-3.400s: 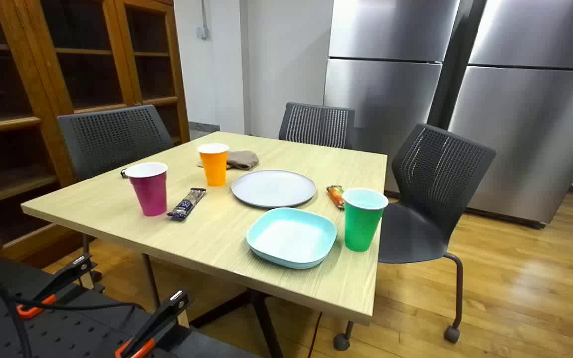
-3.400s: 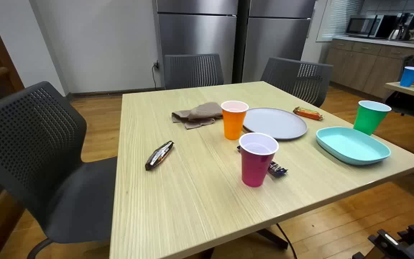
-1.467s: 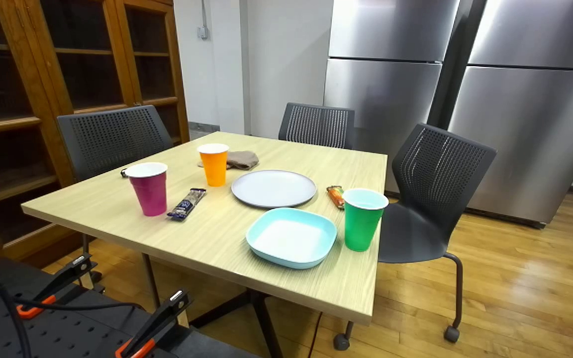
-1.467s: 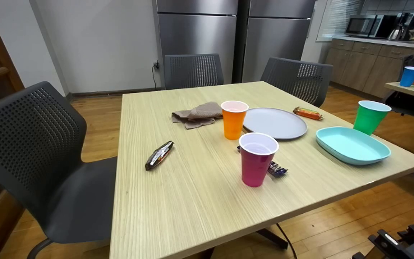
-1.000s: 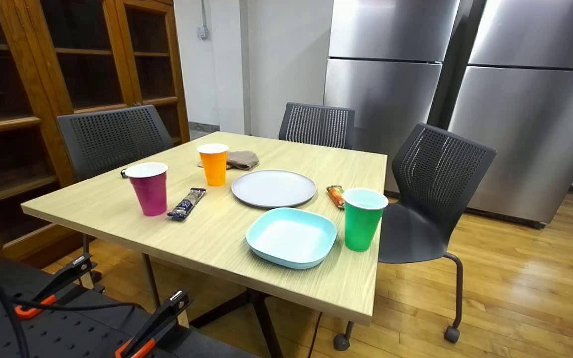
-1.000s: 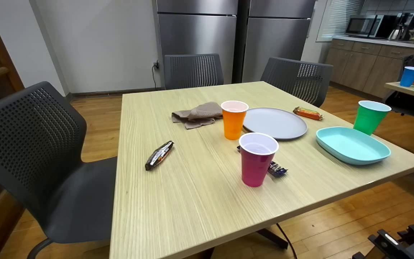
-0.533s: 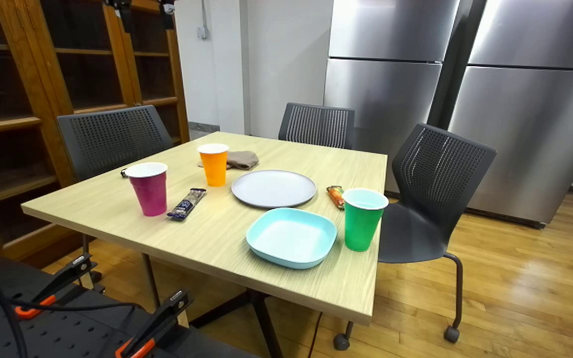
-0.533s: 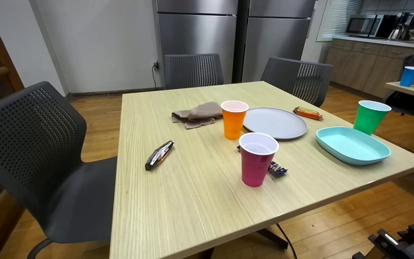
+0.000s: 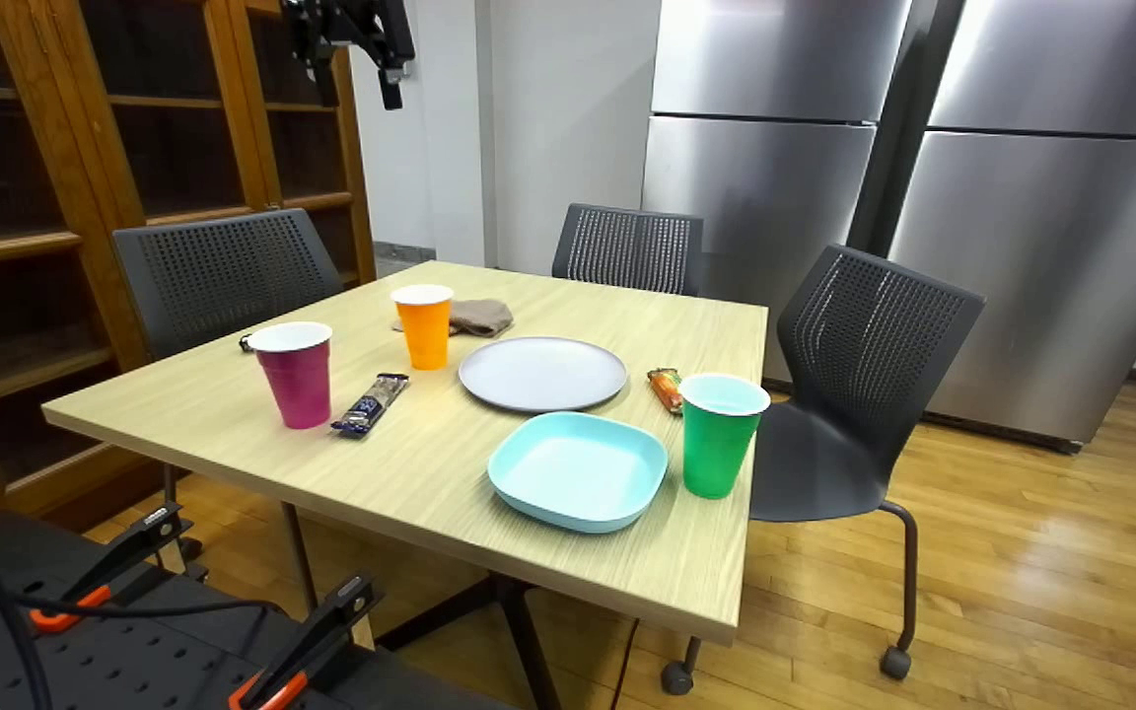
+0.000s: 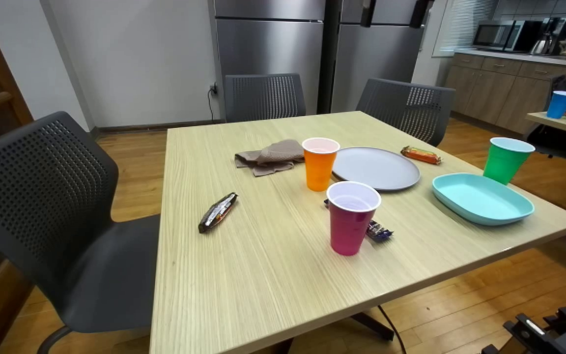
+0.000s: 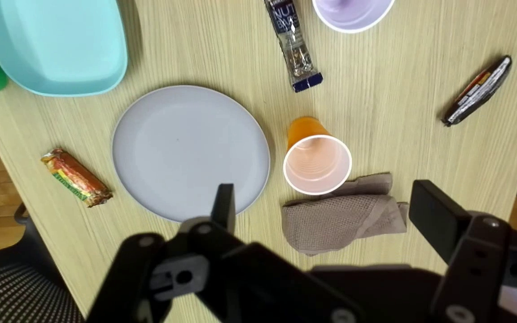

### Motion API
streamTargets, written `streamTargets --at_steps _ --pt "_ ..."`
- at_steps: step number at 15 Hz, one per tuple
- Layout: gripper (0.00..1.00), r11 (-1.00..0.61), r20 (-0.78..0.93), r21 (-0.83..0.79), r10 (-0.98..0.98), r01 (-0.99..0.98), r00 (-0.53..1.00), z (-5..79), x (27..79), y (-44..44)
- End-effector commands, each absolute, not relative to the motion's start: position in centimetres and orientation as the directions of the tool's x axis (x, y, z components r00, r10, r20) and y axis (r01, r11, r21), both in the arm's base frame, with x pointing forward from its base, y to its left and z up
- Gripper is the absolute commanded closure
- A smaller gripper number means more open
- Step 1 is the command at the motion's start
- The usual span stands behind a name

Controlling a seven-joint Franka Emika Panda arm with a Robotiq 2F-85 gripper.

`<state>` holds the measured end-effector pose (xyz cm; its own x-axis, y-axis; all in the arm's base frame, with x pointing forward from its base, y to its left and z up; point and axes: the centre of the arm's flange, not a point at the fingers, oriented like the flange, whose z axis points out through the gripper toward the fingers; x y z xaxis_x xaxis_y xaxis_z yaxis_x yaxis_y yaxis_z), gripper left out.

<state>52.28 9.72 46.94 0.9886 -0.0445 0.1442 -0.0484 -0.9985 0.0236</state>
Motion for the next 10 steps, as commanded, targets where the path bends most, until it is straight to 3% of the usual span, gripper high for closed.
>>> streamTargets --at_steps 1,10 --pt "0.0 -0.995 0.182 0.004 -0.097 -0.1 0.979 43.4 56.8 10.1" --pt "0.0 -0.975 0.192 0.065 -0.197 -0.213 0.961 33.2 63.7 9.8"
